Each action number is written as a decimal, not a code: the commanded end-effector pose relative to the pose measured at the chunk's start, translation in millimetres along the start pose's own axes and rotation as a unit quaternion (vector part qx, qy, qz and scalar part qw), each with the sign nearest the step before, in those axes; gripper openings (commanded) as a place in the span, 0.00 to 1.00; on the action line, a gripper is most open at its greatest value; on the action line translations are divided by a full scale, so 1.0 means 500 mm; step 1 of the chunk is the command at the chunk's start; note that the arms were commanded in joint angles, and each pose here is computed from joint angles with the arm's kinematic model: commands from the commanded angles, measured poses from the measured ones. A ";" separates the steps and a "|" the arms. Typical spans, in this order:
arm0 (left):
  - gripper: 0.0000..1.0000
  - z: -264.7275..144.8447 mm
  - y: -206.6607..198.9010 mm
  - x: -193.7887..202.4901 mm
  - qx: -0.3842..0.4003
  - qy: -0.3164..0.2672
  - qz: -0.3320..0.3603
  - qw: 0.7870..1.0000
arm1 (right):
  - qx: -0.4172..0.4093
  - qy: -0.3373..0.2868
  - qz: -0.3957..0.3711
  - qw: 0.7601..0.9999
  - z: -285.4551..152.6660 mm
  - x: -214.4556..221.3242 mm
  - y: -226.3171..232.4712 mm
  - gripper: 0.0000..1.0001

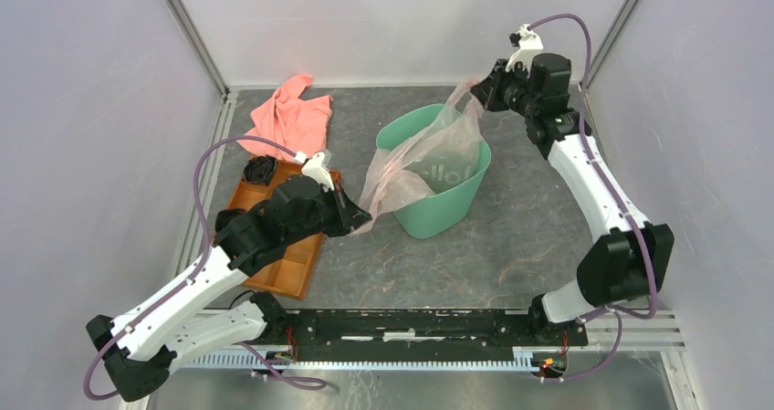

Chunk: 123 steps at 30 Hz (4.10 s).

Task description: Put the trash bags into the trash bin

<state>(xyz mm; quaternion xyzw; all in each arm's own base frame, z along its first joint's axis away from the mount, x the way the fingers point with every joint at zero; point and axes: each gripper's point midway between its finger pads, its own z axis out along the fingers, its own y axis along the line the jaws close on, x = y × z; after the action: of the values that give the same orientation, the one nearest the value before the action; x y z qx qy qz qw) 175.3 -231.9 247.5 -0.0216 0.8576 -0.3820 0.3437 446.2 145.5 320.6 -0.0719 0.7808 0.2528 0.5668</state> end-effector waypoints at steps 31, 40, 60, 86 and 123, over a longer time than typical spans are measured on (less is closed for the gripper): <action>0.71 -0.002 -0.002 -0.164 0.057 0.004 0.050 0.997 | -0.222 -0.017 0.064 0.973 -0.264 -0.025 0.288 0.84; 0.56 0.009 -0.014 -0.139 0.105 0.018 0.029 0.994 | -0.049 -0.014 0.267 0.962 -0.208 0.087 0.262 0.90; 0.50 -0.020 -0.031 -0.108 0.144 0.023 0.016 0.989 | -0.002 0.014 0.269 0.963 -0.117 0.160 0.314 0.02; 0.02 0.045 -0.014 -0.180 0.106 -0.013 0.031 0.994 | -0.137 0.054 0.097 0.984 -0.349 0.310 0.288 0.00; 0.72 0.022 0.032 -0.206 0.032 -0.052 0.085 0.995 | 0.067 -0.062 -0.390 0.916 -0.301 -0.149 0.231 0.98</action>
<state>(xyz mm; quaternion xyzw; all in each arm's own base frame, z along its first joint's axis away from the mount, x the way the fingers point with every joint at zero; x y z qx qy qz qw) 267.9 -206.4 290.2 0.0306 0.8239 -0.3972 0.4030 264.6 143.8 446.7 -0.2691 0.6943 0.0265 0.6669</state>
